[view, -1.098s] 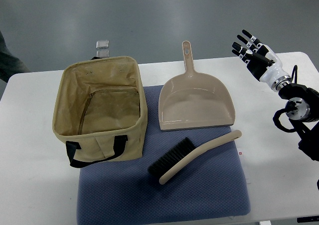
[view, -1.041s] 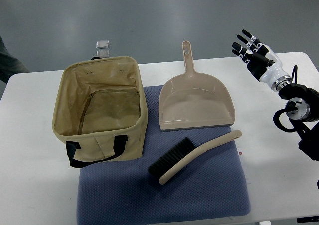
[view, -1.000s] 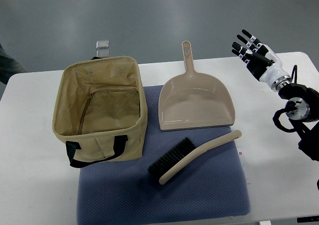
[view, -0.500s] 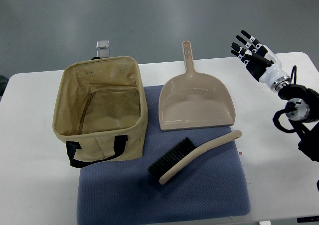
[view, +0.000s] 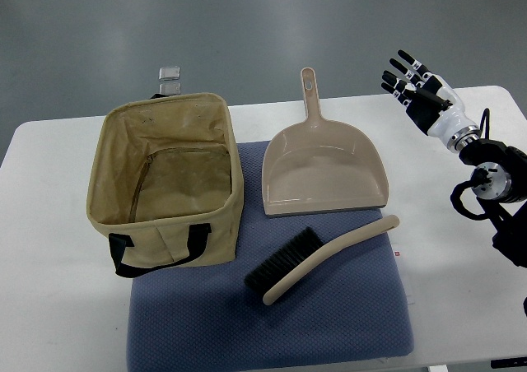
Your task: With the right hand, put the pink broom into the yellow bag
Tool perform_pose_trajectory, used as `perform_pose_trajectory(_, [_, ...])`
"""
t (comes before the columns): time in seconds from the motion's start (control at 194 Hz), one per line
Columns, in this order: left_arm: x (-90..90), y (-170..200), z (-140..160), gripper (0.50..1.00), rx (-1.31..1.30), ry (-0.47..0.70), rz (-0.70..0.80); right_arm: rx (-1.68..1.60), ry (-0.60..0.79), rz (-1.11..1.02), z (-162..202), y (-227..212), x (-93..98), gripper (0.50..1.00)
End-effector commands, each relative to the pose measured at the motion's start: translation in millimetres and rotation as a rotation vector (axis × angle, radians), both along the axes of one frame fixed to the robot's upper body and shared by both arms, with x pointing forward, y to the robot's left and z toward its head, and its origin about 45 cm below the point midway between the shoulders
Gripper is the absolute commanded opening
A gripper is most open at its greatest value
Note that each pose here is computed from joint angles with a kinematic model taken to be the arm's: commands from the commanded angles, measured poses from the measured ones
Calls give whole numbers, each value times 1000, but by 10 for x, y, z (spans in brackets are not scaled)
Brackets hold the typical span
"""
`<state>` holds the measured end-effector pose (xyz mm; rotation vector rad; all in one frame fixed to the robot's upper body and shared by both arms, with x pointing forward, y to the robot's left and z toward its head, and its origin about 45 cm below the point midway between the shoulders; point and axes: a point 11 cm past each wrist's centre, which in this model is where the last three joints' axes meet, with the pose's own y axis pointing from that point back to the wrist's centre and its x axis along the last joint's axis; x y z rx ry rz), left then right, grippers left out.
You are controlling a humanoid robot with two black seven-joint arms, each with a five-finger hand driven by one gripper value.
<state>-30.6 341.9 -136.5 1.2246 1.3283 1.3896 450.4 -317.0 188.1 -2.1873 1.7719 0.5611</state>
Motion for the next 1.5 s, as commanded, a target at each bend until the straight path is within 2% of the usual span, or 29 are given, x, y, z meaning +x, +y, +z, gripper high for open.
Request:
perform_pose_trajectory(0.0, [-1, -1, 0, 1000, -1, 0, 0, -1, -2, -1, 12, -7, 5, 930])
perform_pose_trajectory(0.881, [-1, -1, 0, 1000, -1, 0, 0, -47, -18, 35, 76, 42, 31, 930])
perform_pose_trajectory(1.211, [0, 0, 0, 1000, 1, 0, 1, -157, -46, 120, 122, 131, 36, 930])
perform_pose_trajectory(1.412, [-1, -1, 0, 1000, -1, 0, 0, -254, -122, 244, 262, 217, -35, 928])
perform_pose_trajectory(1.495, [0, -1, 0, 1000, -1, 0, 1, -312, -201, 320, 482, 336, -45, 928])
